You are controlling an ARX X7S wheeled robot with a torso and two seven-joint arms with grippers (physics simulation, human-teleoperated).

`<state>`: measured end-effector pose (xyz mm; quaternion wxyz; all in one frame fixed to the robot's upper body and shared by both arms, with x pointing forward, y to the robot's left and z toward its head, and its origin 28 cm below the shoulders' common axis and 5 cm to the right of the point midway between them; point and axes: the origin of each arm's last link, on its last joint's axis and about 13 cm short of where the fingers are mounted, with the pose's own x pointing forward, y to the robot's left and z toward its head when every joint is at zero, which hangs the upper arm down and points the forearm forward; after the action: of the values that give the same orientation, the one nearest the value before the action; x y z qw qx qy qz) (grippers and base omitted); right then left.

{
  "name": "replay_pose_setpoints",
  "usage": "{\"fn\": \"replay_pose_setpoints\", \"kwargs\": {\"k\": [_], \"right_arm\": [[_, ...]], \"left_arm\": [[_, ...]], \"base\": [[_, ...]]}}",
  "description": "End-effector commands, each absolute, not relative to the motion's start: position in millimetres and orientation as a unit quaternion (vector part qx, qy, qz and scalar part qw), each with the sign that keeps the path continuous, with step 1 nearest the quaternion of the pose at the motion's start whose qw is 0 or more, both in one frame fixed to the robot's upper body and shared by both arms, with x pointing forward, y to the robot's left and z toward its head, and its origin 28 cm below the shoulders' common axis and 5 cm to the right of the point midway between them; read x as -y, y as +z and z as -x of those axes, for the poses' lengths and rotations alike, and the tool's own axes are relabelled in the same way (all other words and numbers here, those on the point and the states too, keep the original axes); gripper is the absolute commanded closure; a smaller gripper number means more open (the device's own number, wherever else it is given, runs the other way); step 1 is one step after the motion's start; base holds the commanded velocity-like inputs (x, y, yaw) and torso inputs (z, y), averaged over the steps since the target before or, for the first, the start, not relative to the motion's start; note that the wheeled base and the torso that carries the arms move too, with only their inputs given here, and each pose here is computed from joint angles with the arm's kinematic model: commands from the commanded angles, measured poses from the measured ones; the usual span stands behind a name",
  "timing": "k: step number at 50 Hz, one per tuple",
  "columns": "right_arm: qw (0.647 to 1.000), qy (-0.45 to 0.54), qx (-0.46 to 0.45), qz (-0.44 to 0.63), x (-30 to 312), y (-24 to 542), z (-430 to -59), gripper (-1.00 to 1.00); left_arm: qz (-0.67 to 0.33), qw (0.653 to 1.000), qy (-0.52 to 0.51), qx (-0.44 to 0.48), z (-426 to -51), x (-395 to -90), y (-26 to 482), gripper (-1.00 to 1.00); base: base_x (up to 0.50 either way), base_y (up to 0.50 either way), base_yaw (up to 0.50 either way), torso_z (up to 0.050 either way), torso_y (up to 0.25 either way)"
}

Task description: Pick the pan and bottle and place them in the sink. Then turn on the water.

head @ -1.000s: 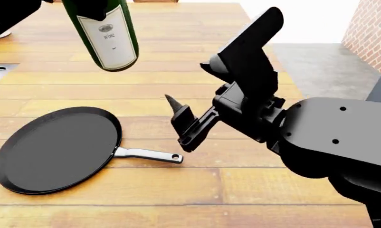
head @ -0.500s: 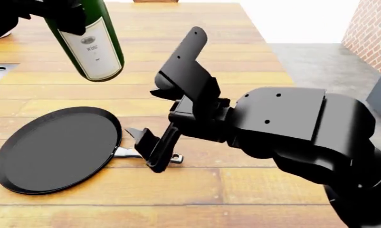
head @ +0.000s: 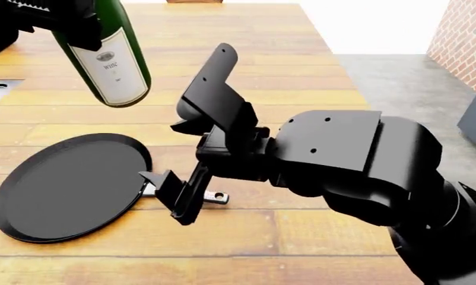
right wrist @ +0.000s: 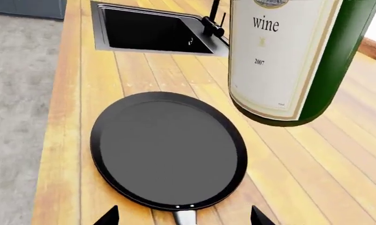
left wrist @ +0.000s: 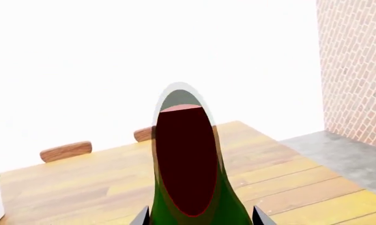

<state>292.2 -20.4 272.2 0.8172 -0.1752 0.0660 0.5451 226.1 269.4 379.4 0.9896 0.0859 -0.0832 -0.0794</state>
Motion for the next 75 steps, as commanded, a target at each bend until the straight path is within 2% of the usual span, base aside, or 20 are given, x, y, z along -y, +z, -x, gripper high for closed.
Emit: {"fn": "replay_pose_setpoints", "kwargs": {"k": [1,16,22,32,42,62,75], "right_arm": [[0.831,0.523,-0.061,0.182,18.0,268.6,-298.5,-1.0],[0.83,0.521,-0.062,0.19,18.4,266.4,-297.5,-1.0],[0.835,0.512,-0.1,0.174,14.3,258.0,-313.9,-1.0],[0.816,0.53,-0.137,0.186,4.8,243.0,-328.1,-1.0],[0.798,0.546,-0.157,0.202,-2.0,231.8,-326.1,-1.0],[0.803,0.539,-0.151,0.204,-11.7,237.6,-358.7,-1.0],[0.788,0.553,-0.17,0.21,-19.1,223.6,-361.8,-1.0]], "left_arm": [[-0.078,0.989,-0.067,0.104,-224.2,-272.5,385.3,1.0],[-0.079,0.989,-0.066,0.104,-224.6,-272.4,385.3,1.0],[-0.082,0.989,-0.069,0.106,-223.7,-269.7,389.2,1.0],[-0.084,0.988,-0.069,0.108,-225.0,-268.7,390.9,1.0],[-0.083,0.989,-0.068,0.106,-226.6,-269.5,388.6,1.0],[-0.079,0.989,-0.064,0.106,-226.0,-273.0,387.1,1.0],[-0.076,0.989,-0.065,0.105,-227.8,-273.3,386.9,1.0]], "base": [[0.0,0.0,0.0,0.0,0.0],[0.0,0.0,0.0,0.001,0.001],[0.0,0.0,0.0,0.0,0.0],[0.0,0.0,0.0,0.0,0.001],[0.0,0.0,0.0,0.0,0.001],[0.0,0.0,0.0,0.001,0.001],[0.0,0.0,0.0,0.0,0.001]]}}
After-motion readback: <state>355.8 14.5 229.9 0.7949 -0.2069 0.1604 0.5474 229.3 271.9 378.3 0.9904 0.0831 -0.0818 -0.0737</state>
